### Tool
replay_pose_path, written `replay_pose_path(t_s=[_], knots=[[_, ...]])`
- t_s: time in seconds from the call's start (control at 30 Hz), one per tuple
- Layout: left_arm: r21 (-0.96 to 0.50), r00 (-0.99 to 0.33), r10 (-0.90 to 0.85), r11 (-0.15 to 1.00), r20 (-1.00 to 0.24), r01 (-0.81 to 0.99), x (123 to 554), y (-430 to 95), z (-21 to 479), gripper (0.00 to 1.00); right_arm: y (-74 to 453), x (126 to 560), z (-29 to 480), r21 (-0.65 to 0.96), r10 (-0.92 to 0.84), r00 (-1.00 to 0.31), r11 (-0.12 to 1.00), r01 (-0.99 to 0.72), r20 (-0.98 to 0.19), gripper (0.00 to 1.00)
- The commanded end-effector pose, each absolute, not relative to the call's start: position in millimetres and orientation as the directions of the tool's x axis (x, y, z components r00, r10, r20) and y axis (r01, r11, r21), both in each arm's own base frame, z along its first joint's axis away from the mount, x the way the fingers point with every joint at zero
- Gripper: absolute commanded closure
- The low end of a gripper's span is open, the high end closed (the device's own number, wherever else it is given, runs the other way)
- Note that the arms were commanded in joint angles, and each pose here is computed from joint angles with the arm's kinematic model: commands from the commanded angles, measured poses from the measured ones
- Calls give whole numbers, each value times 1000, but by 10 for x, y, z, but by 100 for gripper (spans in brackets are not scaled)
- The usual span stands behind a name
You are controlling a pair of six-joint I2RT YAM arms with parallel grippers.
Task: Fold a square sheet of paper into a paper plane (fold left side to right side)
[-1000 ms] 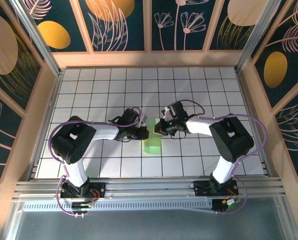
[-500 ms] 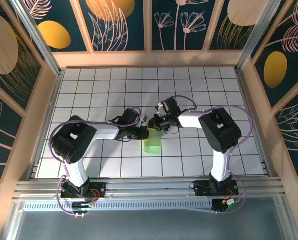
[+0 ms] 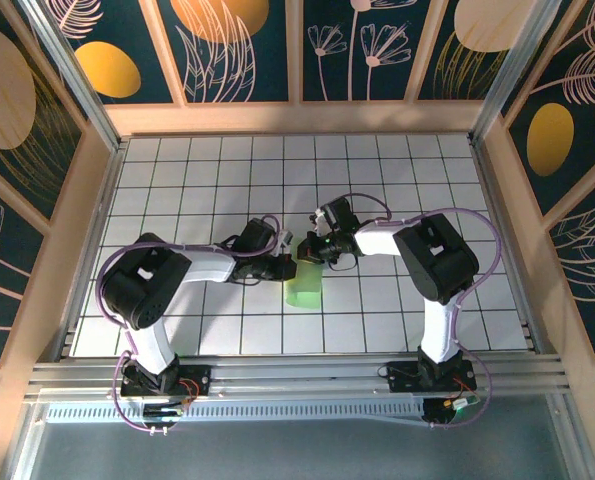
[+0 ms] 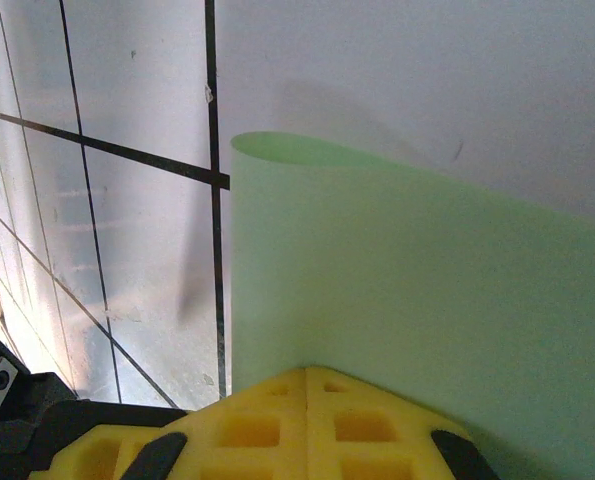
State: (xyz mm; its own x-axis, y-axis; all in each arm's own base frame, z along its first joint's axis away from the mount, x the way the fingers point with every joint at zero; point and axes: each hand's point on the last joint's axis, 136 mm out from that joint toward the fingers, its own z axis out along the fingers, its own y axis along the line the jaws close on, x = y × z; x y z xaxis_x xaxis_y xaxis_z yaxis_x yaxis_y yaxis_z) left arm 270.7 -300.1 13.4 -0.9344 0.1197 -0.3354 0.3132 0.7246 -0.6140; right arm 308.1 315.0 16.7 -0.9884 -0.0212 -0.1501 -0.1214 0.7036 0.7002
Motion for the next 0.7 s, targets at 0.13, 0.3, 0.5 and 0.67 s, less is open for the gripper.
replay_pose_path(t_s=[0.13, 0.3, 0.5, 0.67], knots=[[-583, -968, 199, 772, -155, 253, 2052, -2703, -144, 100, 2804, 3034, -264, 577, -4, -997, 815, -49, -80, 100], [-600, -969, 195, 761, -150, 246, 1919, -2642, -98, 100, 2808, 3016, -272, 583, -9, -997, 811, -53, -78, 100], [-629, -966, 167, 734, -197, 255, 2077, -2770, 62, 100, 2827, 3002, -252, 590, -20, -996, 805, -66, -84, 100], [-672, -958, 103, 692, -269, 264, 2397, -2830, 396, 100, 2836, 2983, -249, 592, -26, -996, 803, -69, -82, 100]])
